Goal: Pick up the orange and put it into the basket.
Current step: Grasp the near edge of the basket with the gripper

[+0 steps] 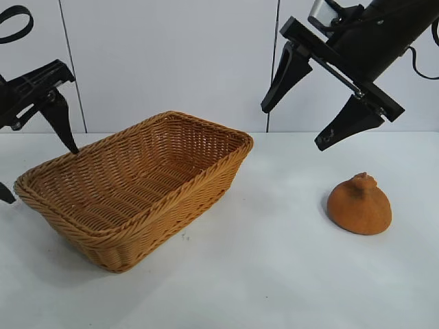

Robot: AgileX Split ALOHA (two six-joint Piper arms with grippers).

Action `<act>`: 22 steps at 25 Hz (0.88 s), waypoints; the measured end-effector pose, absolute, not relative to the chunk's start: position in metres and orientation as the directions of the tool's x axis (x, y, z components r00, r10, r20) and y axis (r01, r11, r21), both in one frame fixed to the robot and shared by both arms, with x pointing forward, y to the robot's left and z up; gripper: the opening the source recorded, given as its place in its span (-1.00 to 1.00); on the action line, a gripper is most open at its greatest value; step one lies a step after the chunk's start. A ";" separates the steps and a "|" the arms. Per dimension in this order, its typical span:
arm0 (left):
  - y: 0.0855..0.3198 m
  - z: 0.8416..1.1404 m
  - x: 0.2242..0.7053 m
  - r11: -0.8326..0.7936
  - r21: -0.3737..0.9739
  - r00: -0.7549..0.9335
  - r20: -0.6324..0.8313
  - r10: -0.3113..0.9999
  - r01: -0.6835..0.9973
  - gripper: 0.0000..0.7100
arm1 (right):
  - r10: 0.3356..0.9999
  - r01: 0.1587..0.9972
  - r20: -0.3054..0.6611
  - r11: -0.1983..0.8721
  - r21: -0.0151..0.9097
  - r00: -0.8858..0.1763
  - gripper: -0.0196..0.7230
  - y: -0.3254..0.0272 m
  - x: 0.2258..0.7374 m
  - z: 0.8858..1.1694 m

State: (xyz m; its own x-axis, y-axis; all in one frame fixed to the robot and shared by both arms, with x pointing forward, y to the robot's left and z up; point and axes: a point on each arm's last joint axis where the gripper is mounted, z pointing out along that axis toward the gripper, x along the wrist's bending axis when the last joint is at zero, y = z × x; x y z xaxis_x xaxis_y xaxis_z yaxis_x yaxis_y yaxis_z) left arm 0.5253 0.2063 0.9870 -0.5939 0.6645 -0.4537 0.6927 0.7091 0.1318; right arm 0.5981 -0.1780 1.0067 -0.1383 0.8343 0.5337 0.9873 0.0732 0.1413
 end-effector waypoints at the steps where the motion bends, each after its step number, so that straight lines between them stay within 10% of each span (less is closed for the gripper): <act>1: 0.206 0.984 0.526 0.711 0.129 -0.598 -0.450 0.663 0.691 0.58 | 0.834 0.987 0.534 0.073 0.141 -0.138 0.64 -0.178 0.598 1.007; 17: 0.202 0.903 0.546 0.711 0.058 -0.669 -0.296 0.682 0.701 0.55 | 0.832 0.988 0.537 0.083 0.127 -0.139 0.64 -0.178 0.596 1.007; 22: 0.202 0.903 0.545 0.713 0.049 -0.673 -0.290 0.680 0.699 -0.27 | 0.831 0.989 0.538 0.087 0.120 -0.139 0.64 -0.178 0.596 1.007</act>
State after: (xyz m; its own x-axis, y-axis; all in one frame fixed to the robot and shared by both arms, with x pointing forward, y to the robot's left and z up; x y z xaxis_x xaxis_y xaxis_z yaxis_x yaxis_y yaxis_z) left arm 0.5447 0.2021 0.9030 -0.6734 0.6802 -0.2896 0.6994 0.7131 0.0488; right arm 0.5957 -0.1778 1.0067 -0.1386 0.8314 0.5381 0.9889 0.0872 0.1201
